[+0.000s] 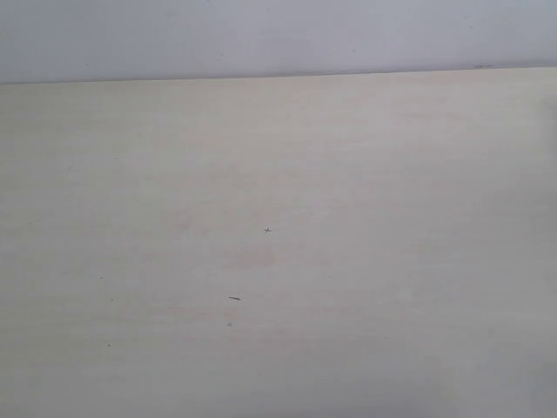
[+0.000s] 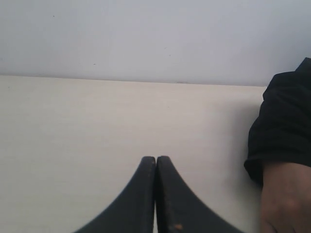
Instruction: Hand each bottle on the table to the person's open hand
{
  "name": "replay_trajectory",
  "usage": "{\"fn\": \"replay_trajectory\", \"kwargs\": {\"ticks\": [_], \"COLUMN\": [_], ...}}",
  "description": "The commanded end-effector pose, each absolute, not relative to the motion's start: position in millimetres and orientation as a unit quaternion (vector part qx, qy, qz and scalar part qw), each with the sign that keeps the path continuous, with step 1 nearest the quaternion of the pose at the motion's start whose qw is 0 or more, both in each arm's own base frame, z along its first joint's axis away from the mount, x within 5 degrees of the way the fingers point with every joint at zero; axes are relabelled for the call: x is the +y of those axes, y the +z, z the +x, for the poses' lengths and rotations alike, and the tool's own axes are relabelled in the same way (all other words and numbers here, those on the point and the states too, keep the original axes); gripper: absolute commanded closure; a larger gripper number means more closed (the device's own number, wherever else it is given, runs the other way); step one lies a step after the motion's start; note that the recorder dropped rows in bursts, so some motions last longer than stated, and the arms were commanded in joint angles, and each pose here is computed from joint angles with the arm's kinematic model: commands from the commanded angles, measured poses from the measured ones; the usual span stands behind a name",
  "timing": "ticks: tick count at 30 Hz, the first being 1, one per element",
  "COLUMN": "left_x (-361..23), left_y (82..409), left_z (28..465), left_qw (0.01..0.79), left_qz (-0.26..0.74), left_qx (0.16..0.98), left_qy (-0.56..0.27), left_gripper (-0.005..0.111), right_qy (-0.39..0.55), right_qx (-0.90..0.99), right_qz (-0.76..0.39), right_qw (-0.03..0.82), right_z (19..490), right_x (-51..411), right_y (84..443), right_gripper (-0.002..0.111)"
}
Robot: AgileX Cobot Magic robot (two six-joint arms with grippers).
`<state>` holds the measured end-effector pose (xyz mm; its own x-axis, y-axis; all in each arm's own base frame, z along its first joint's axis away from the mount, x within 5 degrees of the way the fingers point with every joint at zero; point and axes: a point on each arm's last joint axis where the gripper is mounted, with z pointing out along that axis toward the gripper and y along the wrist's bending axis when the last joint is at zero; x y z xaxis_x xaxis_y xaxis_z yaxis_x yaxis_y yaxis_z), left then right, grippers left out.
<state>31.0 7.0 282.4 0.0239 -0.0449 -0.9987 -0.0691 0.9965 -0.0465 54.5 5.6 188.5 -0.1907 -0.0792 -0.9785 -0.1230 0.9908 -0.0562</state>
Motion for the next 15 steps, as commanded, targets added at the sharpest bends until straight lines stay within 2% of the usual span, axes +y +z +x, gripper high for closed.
{"fn": "replay_trajectory", "kwargs": {"ticks": [1, 15], "left_x": [6.6, 2.2], "left_y": [271.2, 221.3], "left_z": [35.6, 53.5], "left_qw": [0.713, 0.714], "left_qz": [-0.036, -0.019], "left_qx": [0.7, 0.7], "left_qy": [0.013, -0.004], "left_gripper": [0.104, 0.104], "right_qy": [0.016, 0.016], "right_qx": [0.77, 0.77], "right_qz": [-0.063, -0.063], "right_qw": [0.635, 0.635], "right_z": [54.5, 54.5], "right_x": [5.3, 5.3], "right_y": [187.7, 187.7], "right_gripper": [0.108, 0.108]}}
